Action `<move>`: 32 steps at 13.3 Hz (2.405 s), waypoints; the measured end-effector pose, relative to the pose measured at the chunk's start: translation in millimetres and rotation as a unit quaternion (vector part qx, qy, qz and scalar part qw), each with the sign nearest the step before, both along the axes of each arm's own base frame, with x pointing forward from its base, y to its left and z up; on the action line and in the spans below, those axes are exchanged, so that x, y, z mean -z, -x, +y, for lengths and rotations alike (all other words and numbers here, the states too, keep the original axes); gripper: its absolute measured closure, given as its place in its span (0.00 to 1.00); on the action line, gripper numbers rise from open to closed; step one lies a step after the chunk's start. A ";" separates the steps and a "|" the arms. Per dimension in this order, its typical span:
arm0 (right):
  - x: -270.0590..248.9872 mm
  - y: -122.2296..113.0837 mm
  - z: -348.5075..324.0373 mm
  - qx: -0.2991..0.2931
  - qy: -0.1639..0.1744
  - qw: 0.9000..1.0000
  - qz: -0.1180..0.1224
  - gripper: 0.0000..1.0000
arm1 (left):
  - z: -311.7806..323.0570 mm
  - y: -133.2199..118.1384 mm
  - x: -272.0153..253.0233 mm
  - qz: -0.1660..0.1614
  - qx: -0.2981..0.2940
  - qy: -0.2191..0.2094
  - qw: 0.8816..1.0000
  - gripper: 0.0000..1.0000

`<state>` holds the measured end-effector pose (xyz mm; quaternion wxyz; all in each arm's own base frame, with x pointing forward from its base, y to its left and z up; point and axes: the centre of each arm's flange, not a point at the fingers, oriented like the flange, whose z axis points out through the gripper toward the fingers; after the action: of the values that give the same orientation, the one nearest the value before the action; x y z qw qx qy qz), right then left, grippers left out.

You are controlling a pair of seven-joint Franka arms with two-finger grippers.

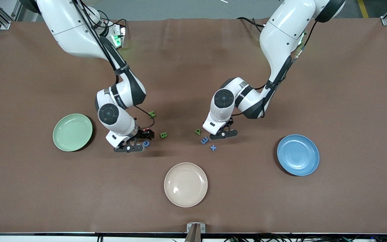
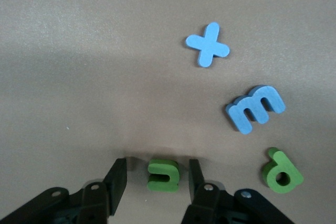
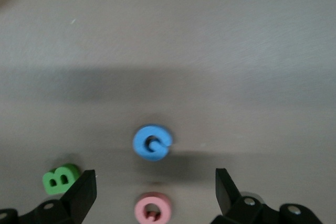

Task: Sort upper and lower case letters into plates
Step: 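Grasp the green u with the left gripper while the right gripper grasps the G, then drop the u onto the blue plate while the right gripper carries the G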

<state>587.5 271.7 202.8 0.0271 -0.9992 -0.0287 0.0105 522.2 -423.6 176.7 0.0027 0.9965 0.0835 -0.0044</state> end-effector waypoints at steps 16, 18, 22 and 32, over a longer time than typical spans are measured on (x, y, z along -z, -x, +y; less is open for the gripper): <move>20.7 -15.6 4.7 0.002 0.002 1.000 -0.009 0.19 | 194.5 -102.3 -110.6 0.006 -0.158 -0.046 0.986 0.73; 22.3 -16.0 3.6 0.002 0.003 1.000 -0.008 0.33 | 253.8 -120.0 -113.6 0.007 -0.204 -0.046 0.978 0.73; 24.5 -16.3 2.5 0.003 0.004 1.000 -0.007 0.44 | 354.8 -140.6 -92.7 0.009 -0.273 -0.039 0.961 0.73; 19.5 -26.0 -10.5 0.012 0.005 1.000 -0.008 0.64 | 377.8 -149.1 -55.4 0.012 -0.296 -0.023 0.955 0.08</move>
<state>613.5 261.1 183.3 0.0219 -0.9996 -0.0169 0.0019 671.3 -45.9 232.2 -0.0203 0.9268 0.3747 -0.0129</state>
